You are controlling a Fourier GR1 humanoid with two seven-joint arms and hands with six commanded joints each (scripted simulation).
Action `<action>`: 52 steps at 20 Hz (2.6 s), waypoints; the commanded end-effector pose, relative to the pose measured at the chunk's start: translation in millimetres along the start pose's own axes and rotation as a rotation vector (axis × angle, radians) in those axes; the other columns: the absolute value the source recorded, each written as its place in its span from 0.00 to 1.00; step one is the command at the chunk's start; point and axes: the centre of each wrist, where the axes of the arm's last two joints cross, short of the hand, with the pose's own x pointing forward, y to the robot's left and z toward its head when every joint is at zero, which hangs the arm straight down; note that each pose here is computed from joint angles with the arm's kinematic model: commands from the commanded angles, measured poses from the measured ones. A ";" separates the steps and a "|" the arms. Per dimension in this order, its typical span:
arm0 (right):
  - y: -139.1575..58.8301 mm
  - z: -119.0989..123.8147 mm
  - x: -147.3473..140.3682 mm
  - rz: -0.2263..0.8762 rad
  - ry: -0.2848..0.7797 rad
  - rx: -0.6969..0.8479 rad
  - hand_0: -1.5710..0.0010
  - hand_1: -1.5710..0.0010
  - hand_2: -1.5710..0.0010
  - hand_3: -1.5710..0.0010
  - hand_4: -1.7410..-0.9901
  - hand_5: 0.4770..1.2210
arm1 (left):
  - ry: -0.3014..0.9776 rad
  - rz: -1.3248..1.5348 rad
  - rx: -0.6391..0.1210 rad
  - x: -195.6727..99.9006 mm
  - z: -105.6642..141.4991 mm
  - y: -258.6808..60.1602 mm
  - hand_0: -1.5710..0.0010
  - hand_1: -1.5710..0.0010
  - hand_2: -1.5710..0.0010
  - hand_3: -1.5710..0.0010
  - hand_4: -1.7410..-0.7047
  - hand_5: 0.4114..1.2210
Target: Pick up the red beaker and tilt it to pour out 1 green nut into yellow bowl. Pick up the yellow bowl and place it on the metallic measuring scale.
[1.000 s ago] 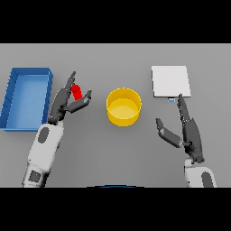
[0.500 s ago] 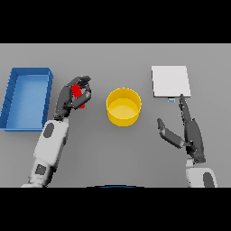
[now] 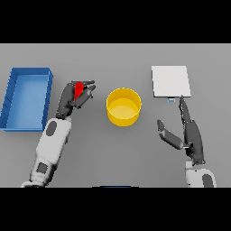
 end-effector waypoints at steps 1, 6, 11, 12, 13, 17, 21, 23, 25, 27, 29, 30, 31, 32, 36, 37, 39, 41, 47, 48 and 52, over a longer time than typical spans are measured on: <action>1.1 -3.6 1.1 -0.008 0.009 -0.005 1.00 1.00 1.00 1.00 0.64 0.22 | -0.007 0.016 0.011 1.7 0.2 -0.7 0.06 0.06 0.06 0.08 0.12 0.90; -0.5 -0.4 -1.1 0.016 -0.001 -0.004 1.00 1.00 1.00 1.00 0.64 0.23 | -0.087 0.035 0.061 25.3 -0.3 1.7 0.02 0.02 0.02 0.03 0.04 0.87; -2.2 0.7 3.1 0.032 -0.025 -0.003 1.00 1.00 1.00 1.00 0.65 0.25 | -0.126 -0.179 -0.032 62.1 -4.0 1.8 0.01 0.01 0.01 0.01 0.01 0.88; -0.3 -1.0 3.2 0.037 -0.015 -0.002 1.00 1.00 1.00 1.00 0.65 0.25 | -0.120 -0.246 -0.060 68.8 -5.5 3.6 0.01 0.01 0.00 0.01 0.01 0.88; -2.5 0.2 2.4 0.045 -0.009 -0.005 1.00 1.00 1.00 1.00 0.65 0.26 | -0.113 -0.296 -0.080 72.9 -6.2 4.5 0.00 0.00 0.00 0.01 0.01 0.88; -5.7 -2.1 0.3 0.053 0.003 0.002 1.00 1.00 1.00 1.00 0.65 0.27 | -0.094 -0.415 -0.124 80.0 -9.6 4.1 0.00 0.00 0.00 0.01 0.01 0.86; -3.5 -2.7 4.2 0.042 0.007 0.011 1.00 1.00 1.00 1.00 0.65 0.28 | -0.075 -0.618 -0.138 89.6 -15.4 -2.3 0.00 0.00 0.00 0.00 0.00 0.88; -2.6 -2.8 2.4 0.029 0.023 0.013 1.00 1.00 1.00 1.00 0.65 0.28 | -0.076 -0.772 -0.154 97.4 -17.3 -8.4 0.00 0.00 0.00 0.00 0.00 0.89; -1.4 0.3 4.2 0.027 0.000 0.014 1.00 1.00 1.00 1.00 0.65 0.29 | -0.108 -0.934 -0.187 100.8 -19.7 -18.3 0.00 0.00 0.00 0.00 0.00 0.88; 0.1 4.3 4.2 0.024 0.000 0.013 1.00 1.00 1.00 1.00 0.63 0.30 | -0.137 -1.079 -0.218 106.8 -21.3 -18.8 0.00 0.00 0.00 0.00 0.00 0.93; 1.5 3.2 5.8 0.027 -0.003 0.017 1.00 1.00 1.00 1.00 0.62 0.30 | -0.167 -1.179 -0.235 116.2 -24.6 -23.7 0.00 0.00 0.00 0.00 0.00 0.95; 0.4 4.3 5.7 0.030 0.000 0.017 1.00 1.00 1.00 1.00 0.62 0.31 | -0.175 -1.235 -0.250 116.4 -27.0 -25.0 0.00 0.00 0.00 0.00 0.00 0.96; 0.5 0.9 6.1 0.034 0.007 0.013 1.00 1.00 1.00 1.00 0.61 0.31 | -0.191 -1.274 -0.269 119.8 -27.4 -28.2 0.00 0.00 0.00 0.00 0.05 0.97; -0.4 0.3 7.0 0.031 0.010 0.008 1.00 1.00 1.00 1.00 0.61 0.31 | -0.209 -1.331 -0.286 124.0 -30.7 -30.2 0.00 0.00 0.00 0.00 0.09 0.98; 3.4 -0.4 1.9 -0.017 0.013 0.005 1.00 1.00 1.00 1.00 0.60 0.28 | -0.239 -1.543 -0.401 139.5 -34.5 -44.4 0.00 0.00 0.00 0.16 0.04 0.99; 1.8 -0.2 1.1 -0.012 0.008 -0.008 1.00 1.00 1.00 1.00 0.60 0.27 | -0.262 -1.594 -0.418 142.0 -37.2 -47.5 0.00 0.00 0.00 0.19 0.04 0.99; 4.9 2.2 -0.8 -0.042 0.005 -0.006 1.00 1.00 1.00 1.00 0.59 0.25 | -0.294 -1.679 -0.482 141.0 -39.5 -57.6 0.00 0.00 0.00 0.12 0.03 0.99; 4.9 -1.3 0.5 -0.061 0.000 -0.009 1.00 1.00 1.00 1.00 0.59 0.24 | -0.345 -1.780 -0.537 142.4 -39.3 -63.9 0.00 0.00 0.00 0.08 0.02 1.00; 7.4 -1.5 -1.0 -0.042 0.017 -0.027 1.00 1.00 1.00 1.00 0.60 0.21 | -0.373 -2.047 -0.611 146.6 -39.1 -84.6 0.00 0.00 0.00 0.02 0.00 1.00; 7.6 0.3 -4.0 -0.043 0.021 -0.025 1.00 1.00 1.00 1.00 0.60 0.20 | -0.384 -2.082 -0.620 145.3 -38.1 -87.6 0.00 0.00 0.00 0.02 0.00 1.00; 7.6 1.8 -2.9 -0.016 0.036 -0.030 1.00 1.00 1.00 1.00 0.62 0.16 | -0.439 -2.190 -0.630 147.2 -44.2 -90.6 0.00 0.00 0.00 0.01 0.00 1.00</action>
